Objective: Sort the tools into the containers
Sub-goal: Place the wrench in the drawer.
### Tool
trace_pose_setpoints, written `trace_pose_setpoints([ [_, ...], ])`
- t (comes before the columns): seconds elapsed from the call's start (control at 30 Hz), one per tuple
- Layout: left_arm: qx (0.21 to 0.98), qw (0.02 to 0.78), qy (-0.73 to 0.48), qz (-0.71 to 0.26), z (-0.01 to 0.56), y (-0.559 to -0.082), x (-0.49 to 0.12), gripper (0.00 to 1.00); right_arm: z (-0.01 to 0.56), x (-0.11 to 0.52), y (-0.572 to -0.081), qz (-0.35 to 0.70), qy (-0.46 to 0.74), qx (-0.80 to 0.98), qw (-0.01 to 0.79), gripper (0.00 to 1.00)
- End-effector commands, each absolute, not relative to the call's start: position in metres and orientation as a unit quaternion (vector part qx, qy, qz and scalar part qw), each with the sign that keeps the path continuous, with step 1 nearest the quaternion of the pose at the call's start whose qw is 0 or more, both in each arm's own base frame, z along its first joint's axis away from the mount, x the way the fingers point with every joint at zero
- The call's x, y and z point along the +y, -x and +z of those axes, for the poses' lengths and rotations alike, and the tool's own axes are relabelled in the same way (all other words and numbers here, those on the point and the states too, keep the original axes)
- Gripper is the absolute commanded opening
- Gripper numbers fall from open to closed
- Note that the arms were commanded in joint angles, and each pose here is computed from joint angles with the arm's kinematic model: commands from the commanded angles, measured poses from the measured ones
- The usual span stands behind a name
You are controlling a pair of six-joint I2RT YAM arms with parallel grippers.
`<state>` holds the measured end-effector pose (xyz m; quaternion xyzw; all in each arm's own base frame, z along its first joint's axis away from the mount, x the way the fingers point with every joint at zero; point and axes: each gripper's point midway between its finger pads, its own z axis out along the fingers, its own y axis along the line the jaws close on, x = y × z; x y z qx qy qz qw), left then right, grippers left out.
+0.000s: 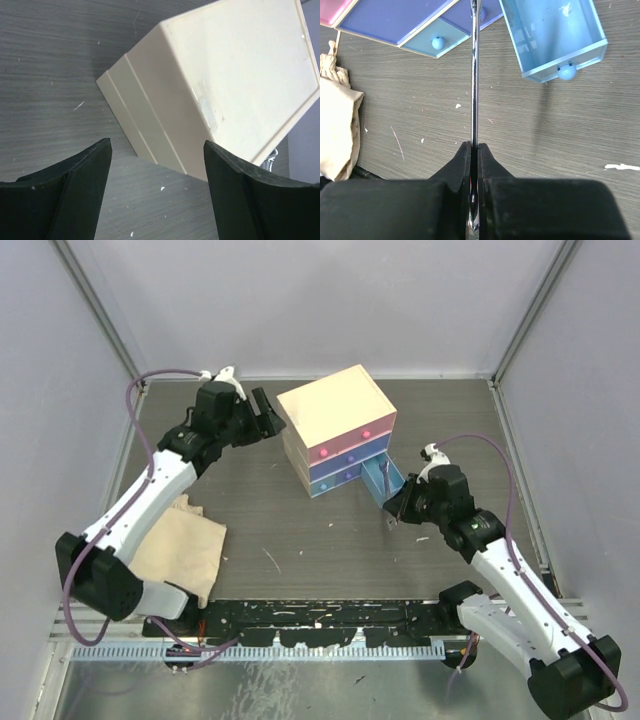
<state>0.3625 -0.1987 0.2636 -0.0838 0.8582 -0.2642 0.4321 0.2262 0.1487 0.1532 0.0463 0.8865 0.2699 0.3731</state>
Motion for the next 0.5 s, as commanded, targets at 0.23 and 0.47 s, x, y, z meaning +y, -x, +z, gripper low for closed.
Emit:
trace_pose_setpoints([
  [0.23,0.879,0.416,0.044,-0.23,0.265,-0.42,-0.203,0.77,0.192,0.141,-0.256,0.309,-0.026,0.88,0.358,0.0],
  [0.47,0.881,0.408,0.037,-0.235,0.251,-0.43,-0.209,0.77,0.184,0.135,-0.27,0.327,-0.033,0.886,0.327,0.0],
])
